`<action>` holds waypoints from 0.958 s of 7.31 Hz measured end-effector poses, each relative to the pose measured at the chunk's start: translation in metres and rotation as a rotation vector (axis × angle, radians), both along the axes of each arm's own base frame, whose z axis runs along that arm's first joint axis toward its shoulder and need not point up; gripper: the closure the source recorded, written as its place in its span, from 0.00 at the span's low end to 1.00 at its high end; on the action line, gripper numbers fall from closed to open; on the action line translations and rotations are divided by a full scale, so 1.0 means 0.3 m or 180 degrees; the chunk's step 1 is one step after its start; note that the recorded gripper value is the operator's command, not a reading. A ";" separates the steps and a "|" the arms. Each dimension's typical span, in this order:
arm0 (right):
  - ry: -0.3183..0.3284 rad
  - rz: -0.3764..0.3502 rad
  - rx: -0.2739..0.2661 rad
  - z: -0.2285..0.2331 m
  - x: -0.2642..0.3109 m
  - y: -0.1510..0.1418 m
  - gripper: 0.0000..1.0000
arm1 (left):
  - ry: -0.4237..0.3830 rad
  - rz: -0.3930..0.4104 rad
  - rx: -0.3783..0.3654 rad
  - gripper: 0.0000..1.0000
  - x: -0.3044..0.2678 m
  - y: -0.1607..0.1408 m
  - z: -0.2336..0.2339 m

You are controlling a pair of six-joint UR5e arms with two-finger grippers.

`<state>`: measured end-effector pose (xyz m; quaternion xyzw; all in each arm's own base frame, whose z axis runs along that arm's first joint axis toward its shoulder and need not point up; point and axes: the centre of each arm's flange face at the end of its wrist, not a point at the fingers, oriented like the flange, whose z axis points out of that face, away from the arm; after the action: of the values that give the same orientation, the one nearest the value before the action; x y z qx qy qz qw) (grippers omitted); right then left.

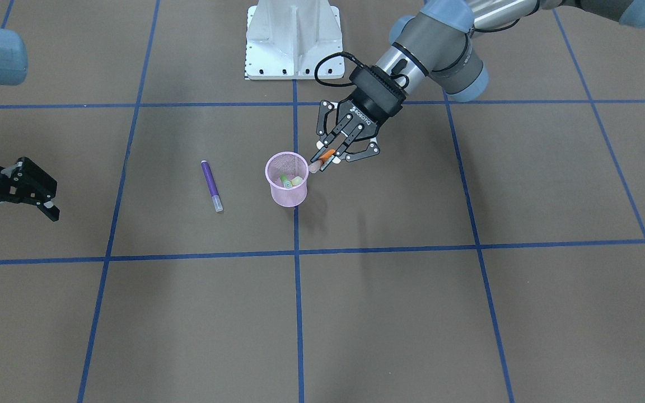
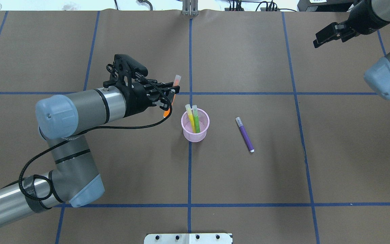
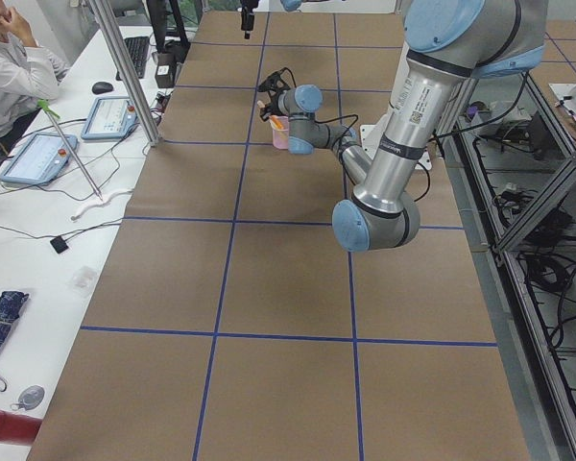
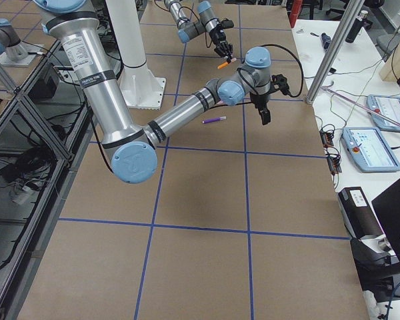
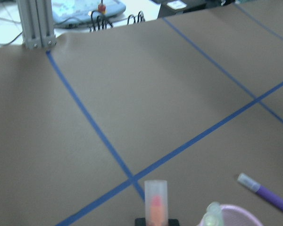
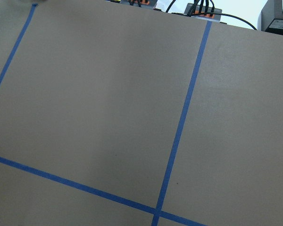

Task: Collect pens into pen holder
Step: 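Carry the orange marker over the pink cup with the left gripper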

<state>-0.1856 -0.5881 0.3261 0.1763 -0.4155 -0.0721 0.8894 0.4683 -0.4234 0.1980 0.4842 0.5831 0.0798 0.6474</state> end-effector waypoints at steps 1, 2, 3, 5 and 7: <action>-0.0002 -0.0005 0.0005 -0.004 -0.004 0.000 0.01 | 0.0204 -0.0062 0.0104 1.00 0.056 0.025 -0.027; -0.0001 -0.0010 0.0007 -0.005 -0.009 -0.001 0.01 | 0.0305 -0.0081 0.0168 1.00 0.106 0.045 -0.057; 0.0000 -0.0012 0.0009 -0.006 -0.012 -0.001 0.01 | 0.0343 -0.0111 0.0246 1.00 0.138 0.060 -0.074; 0.0005 -0.0015 0.0007 -0.005 -0.016 -0.003 0.01 | 0.0319 -0.0242 0.0433 0.94 0.173 0.054 -0.043; 0.0010 -0.0020 -0.0003 0.000 -0.021 -0.006 0.01 | 0.0265 -0.0293 0.0463 0.60 0.206 0.037 -0.011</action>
<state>-0.1918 -0.5898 0.3261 0.1744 -0.4147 -0.0749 0.8900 0.5301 -0.4124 0.1946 0.5591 0.5794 0.0718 0.5887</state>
